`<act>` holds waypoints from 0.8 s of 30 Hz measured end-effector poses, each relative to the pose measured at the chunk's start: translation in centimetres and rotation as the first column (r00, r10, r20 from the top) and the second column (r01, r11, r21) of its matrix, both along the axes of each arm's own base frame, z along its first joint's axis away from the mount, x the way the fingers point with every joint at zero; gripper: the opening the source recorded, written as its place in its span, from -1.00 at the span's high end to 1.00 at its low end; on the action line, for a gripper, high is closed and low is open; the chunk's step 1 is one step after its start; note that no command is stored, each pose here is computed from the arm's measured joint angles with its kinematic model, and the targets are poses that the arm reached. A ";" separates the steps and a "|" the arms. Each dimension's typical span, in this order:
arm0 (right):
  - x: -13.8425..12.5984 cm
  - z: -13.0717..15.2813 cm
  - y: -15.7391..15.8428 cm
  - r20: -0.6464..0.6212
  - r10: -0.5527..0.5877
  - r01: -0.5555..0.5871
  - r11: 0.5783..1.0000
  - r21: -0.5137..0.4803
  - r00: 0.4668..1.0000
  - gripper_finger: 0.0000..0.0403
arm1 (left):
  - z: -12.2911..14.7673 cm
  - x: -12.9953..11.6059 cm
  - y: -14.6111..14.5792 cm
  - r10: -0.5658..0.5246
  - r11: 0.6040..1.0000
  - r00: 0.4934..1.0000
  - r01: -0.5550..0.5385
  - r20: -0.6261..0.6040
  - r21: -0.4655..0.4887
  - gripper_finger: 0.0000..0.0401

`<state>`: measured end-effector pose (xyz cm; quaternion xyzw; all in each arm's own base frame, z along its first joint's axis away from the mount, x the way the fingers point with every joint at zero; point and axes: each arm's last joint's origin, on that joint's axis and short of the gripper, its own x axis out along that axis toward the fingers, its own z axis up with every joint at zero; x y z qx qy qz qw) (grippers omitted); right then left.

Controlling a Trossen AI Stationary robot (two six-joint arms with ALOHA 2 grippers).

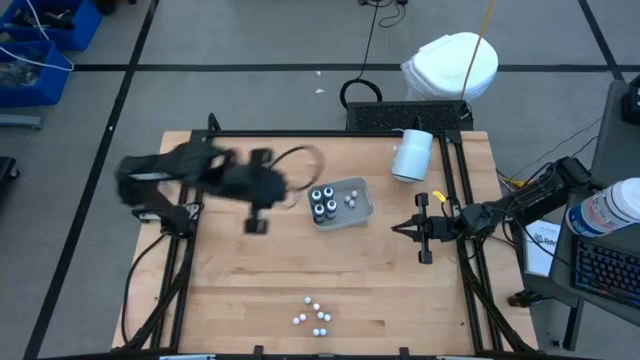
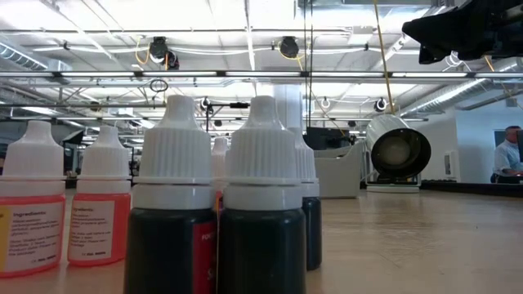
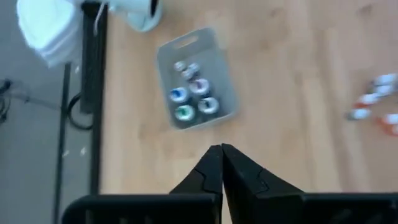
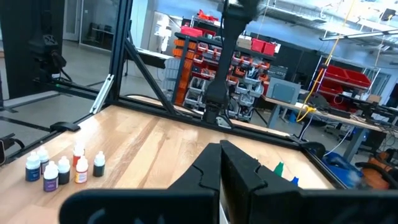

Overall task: Pick & Place food coloring
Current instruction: Put the small green food coloring bottle into the gray bin

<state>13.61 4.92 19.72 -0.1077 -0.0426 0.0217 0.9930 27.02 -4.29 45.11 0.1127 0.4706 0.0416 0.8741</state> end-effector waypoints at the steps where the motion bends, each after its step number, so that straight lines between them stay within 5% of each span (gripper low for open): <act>1: 0.0 0.0 0.0 0.000 0.000 0.000 1.000 0.001 1.000 1.00 | -0.1 -1.1 -0.7 -0.008 1.000 1.000 0.009 0.027 -0.021 0.95; 5: 0.0 0.0 0.0 -0.003 0.003 -0.003 0.999 0.036 1.000 1.00 | -2.1 -5.3 -3.1 -0.026 0.998 0.984 0.036 0.176 -0.053 0.97; 10: 0.0 -0.2 0.0 -0.022 0.004 -0.003 0.999 0.041 1.000 1.00 | -8.4 -10.0 -3.7 0.027 0.996 0.934 0.006 0.355 -0.090 0.96; 13: 0.0 -0.3 0.0 -0.032 0.004 -0.003 0.999 0.037 0.999 1.00 | -13.3 -10.6 -4.2 0.015 0.984 0.862 0.077 0.507 -0.161 0.98; 16: 0.0 -0.4 0.0 -0.040 0.003 -0.002 1.000 0.020 0.999 1.00 | -17.7 -10.7 -4.9 -0.095 0.968 0.772 0.220 0.629 -0.124 0.98; 19: 0.0 -0.4 0.0 -0.041 0.002 -0.001 1.000 0.010 0.999 1.00 | -22.0 -11.4 -4.1 -0.114 0.978 0.768 0.199 0.630 -0.065 0.98; 24: 0.0 -0.5 0.0 -0.045 0.002 -0.001 1.000 0.008 0.999 1.00 | -24.9 -13.0 -2.3 -0.113 0.953 0.658 0.284 0.744 -0.106 0.99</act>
